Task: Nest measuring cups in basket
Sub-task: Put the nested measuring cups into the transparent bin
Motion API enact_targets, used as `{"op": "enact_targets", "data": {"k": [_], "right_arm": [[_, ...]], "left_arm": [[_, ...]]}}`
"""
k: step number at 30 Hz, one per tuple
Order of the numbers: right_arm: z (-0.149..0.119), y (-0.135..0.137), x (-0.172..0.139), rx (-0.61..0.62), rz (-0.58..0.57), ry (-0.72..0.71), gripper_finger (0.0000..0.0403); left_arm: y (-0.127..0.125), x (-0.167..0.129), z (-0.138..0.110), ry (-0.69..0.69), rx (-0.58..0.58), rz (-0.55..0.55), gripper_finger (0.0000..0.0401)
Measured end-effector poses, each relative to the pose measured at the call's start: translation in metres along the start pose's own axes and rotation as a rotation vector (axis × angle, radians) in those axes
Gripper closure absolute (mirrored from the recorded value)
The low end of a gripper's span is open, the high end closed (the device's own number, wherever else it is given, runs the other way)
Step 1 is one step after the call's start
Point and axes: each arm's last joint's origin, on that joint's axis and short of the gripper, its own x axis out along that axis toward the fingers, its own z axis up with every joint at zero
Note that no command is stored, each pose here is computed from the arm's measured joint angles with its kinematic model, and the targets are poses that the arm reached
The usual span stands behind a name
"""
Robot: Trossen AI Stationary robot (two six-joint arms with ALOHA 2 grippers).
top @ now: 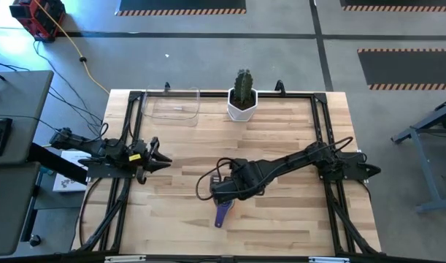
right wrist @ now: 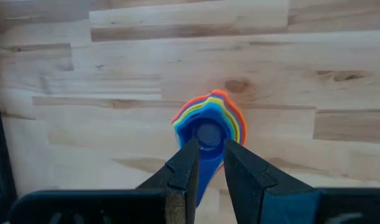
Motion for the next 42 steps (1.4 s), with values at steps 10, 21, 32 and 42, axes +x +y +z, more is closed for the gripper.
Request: {"op": "enact_targets", "data": {"k": [10, 21, 32, 42], "right_arm": [[-0.011, 0.014, -0.002, 0.02, 0.165, 0.075, 0.0336], [-0.032, 0.021, -0.011, 0.014, 0.372, -0.022, 0.0336], [-0.04, 0.039, -0.023, -0.067, 0.613, -0.081, 0.0336], [-0.041, 0.047, -0.028, -0.115, 0.697, -0.08, 0.0336]], "left_arm": [[-0.003, 0.003, -0.007, 0.095, 0.106, -0.127, 0.0331], [-0.003, 0.005, -0.01, 0.138, 0.066, -0.117, 0.0331], [-0.003, 0.005, -0.01, 0.138, 0.066, -0.114, 0.0331], [-0.003, 0.005, -0.01, 0.138, 0.065, -0.114, 0.0331]]}}
